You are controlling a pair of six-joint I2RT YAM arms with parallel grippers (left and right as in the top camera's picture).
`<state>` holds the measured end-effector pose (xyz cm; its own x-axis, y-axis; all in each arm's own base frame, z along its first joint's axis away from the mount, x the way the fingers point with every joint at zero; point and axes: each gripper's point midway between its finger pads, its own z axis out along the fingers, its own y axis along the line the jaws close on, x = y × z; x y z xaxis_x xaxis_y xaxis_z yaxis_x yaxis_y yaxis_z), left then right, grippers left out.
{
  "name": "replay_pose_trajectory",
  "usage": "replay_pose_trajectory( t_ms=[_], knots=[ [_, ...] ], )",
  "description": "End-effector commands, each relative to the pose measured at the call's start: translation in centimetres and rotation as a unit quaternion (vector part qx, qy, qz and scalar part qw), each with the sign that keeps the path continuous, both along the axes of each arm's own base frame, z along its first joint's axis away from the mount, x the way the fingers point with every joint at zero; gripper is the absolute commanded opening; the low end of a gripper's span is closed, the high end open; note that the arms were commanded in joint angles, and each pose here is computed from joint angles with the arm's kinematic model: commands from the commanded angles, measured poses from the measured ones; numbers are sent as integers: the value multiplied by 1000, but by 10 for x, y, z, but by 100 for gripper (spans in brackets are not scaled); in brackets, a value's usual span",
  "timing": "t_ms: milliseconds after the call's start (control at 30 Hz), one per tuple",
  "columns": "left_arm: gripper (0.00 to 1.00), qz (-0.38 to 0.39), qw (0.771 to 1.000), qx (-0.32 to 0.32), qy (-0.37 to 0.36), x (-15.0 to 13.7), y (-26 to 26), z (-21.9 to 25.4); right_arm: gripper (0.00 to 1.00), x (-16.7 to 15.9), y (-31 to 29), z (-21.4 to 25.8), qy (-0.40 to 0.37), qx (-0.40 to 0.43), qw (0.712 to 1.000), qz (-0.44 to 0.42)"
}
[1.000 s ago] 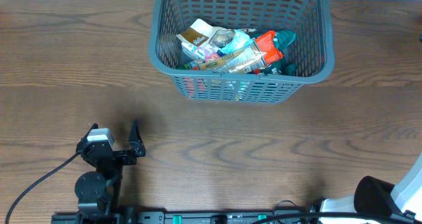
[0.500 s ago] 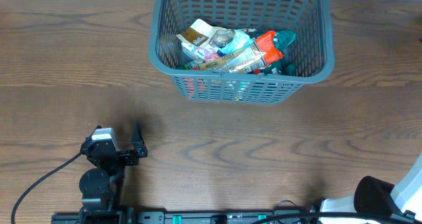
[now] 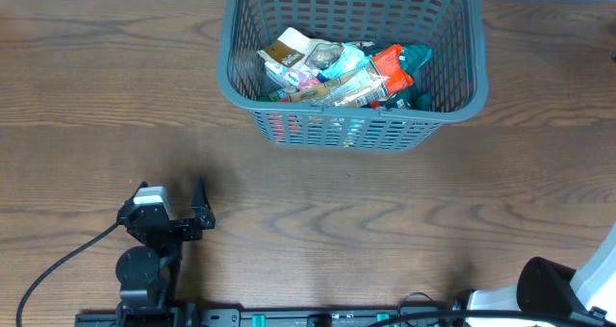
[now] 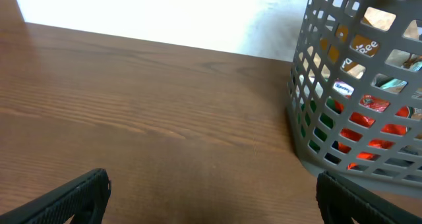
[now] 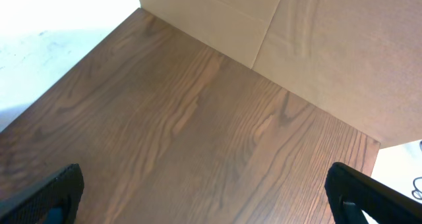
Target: Pack container
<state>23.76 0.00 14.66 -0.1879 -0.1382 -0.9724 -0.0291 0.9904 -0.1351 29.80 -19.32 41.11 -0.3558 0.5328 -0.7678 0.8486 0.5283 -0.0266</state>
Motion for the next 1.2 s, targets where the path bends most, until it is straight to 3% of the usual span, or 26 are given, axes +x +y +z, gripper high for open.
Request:
replay_pose_trajectory(
  t_ms=[0,133,1167],
  knots=[
    [98,-1,999,31,11,0,2,-12,99,-2,-2,4,-1,-8,1000,-4],
    [98,-6,999,53,11,0,2,-12,99,-3,-2,4,-1,-8,1000,-4],
    [98,-5,999,52,13,0,2,-12,99,-2,-2,4,-1,-8,1000,-4]
  ],
)
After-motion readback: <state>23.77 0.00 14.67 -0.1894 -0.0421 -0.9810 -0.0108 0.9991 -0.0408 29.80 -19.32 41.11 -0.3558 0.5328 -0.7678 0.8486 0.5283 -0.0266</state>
